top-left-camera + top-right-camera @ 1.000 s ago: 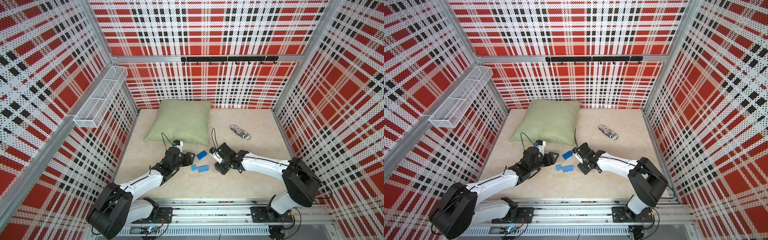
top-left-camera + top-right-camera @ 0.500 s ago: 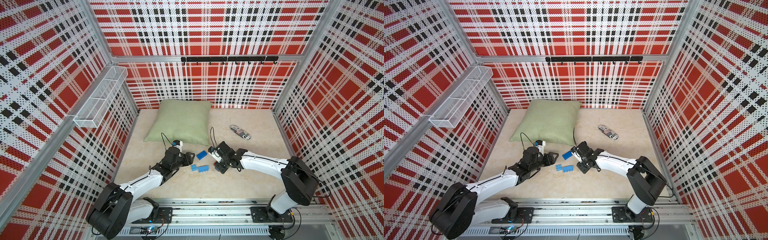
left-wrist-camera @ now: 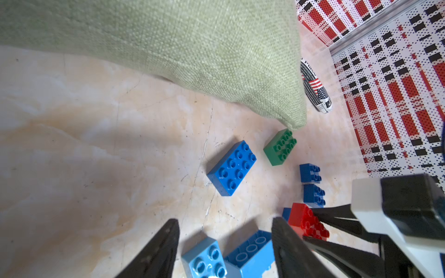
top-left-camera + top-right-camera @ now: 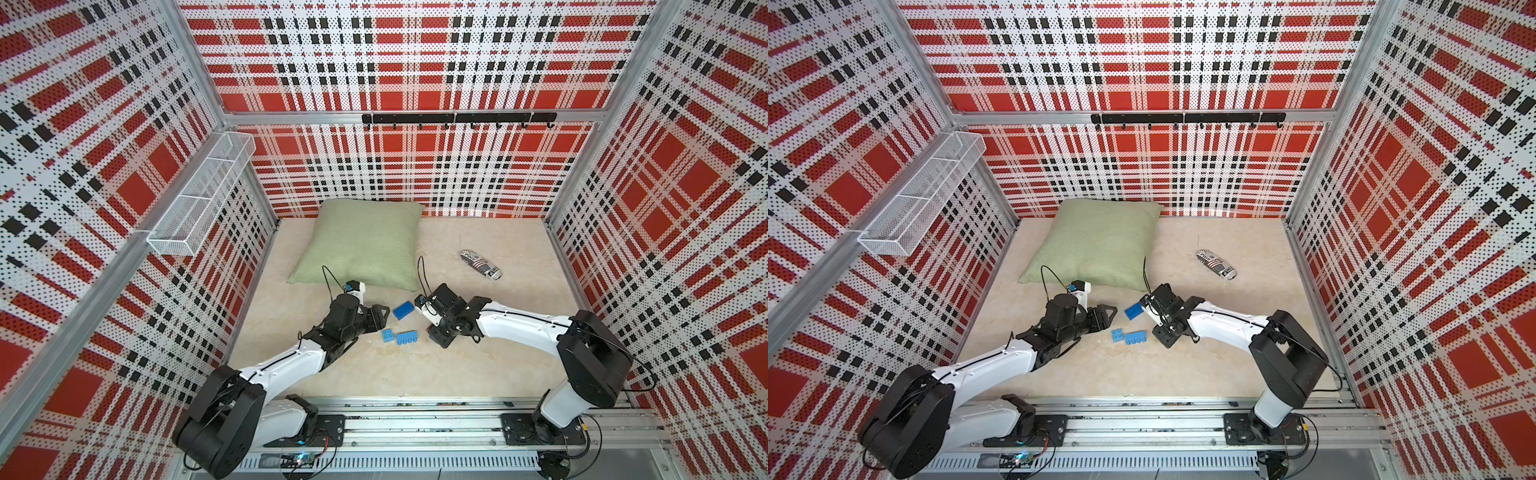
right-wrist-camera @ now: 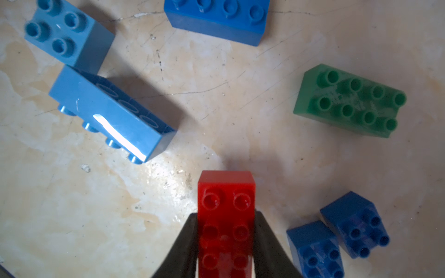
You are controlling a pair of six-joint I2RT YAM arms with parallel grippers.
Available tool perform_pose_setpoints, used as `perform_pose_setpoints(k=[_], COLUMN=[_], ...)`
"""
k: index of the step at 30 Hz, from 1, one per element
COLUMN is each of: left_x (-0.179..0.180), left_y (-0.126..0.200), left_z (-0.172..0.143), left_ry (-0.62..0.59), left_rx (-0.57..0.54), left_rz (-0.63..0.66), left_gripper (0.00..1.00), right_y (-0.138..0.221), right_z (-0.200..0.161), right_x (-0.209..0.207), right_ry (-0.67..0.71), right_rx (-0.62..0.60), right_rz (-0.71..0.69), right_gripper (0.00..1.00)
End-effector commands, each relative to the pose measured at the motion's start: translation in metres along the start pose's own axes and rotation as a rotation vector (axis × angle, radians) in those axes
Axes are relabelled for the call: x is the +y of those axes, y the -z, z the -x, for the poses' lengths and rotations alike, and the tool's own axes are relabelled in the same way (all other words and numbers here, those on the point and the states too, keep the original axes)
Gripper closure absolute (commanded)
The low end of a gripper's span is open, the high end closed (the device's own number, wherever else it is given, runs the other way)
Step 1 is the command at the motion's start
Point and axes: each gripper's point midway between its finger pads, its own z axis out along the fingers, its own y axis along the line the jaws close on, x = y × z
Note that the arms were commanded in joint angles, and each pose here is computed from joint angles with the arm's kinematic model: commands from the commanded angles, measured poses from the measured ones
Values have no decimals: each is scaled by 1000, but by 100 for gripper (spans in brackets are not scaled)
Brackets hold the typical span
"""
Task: Assemble a heart with lego
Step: Assemble the lego brick with the lego brick.
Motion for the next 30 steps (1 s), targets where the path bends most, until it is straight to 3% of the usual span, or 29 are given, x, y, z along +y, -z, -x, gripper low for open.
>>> perform_pose_setpoints(k=[1,11,16,30], left_x=[5,4,6,10], left_y=[1,1,1,-1], left_z=[0,1,-1,-1], left_ry=[1,1,0,3], left_rx=[-6,-10,-7,-4], left_rz=[10,9,15,21], left_gripper=[34,34,34,34], right_y=[-7,-21,-25,-48], right_z=[-7,-24,-38,-69], right_x=[-3,14,5,28], right_ry=[-3,-39,-67,-189], right_rx=[47,109,164,246], right_rz=[-30,19,-71,5], right_gripper=[66,67,69,69])
